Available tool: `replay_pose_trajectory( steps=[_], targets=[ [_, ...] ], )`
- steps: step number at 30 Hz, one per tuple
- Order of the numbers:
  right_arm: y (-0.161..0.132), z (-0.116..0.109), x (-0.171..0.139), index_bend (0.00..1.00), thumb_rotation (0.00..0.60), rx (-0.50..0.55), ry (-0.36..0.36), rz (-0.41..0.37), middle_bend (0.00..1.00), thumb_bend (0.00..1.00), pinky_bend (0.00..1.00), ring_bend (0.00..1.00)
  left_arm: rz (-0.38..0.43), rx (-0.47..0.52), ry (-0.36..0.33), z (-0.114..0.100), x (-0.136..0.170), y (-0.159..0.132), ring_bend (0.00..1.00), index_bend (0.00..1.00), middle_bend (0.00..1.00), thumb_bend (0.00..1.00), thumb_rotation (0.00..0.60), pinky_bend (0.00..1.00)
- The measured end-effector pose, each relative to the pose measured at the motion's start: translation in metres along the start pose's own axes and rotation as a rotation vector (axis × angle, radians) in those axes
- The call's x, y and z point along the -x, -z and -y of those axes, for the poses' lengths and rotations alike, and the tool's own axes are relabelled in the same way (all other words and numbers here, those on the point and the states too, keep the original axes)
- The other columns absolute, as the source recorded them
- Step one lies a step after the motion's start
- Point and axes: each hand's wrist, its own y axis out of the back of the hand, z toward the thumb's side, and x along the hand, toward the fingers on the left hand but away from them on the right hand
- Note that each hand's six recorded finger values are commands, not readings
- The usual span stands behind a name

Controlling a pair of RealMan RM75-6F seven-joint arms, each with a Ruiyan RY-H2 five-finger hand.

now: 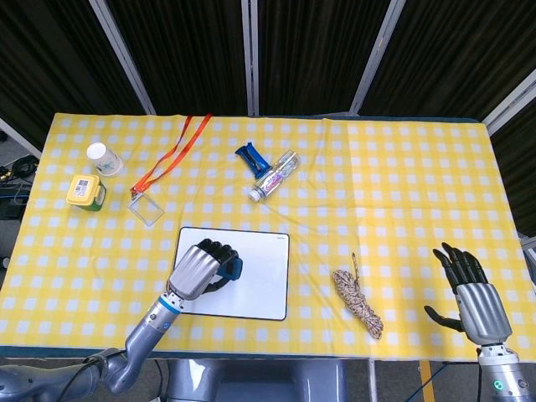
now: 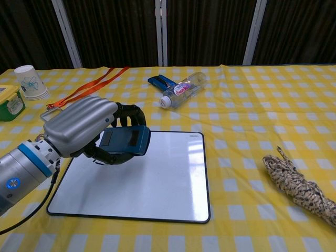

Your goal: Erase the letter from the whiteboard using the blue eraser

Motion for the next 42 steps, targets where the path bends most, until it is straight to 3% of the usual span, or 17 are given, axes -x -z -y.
replay_pose_trajectory(
  steps=[8,15,32,42],
  targets=[
    [0.000,0.002,0.000,0.01,0.600,-0.003,-0.004,-0.002,0.00,0.07,0.00,0.00,-0.016,0.031,0.068,0.026,-0.002,0.007,0.60,0.79,0.62,0.57,0.600,0.58],
    [-0.001,0.003,0.000,0.01,0.600,-0.007,-0.004,-0.003,0.00,0.07,0.00,0.00,-0.044,0.050,0.083,0.036,-0.003,0.014,0.60,0.79,0.62,0.57,0.600,0.58],
    [-0.003,0.005,0.000,0.01,0.600,-0.009,-0.003,-0.009,0.00,0.07,0.00,0.00,-0.131,0.004,0.074,0.025,0.007,0.077,0.60,0.79,0.62,0.57,0.600,0.58],
    [-0.002,0.005,0.000,0.01,0.600,-0.010,0.000,-0.003,0.00,0.07,0.00,0.00,-0.102,0.016,0.073,0.026,0.000,0.065,0.60,0.79,0.62,0.57,0.600,0.58]
  ],
)
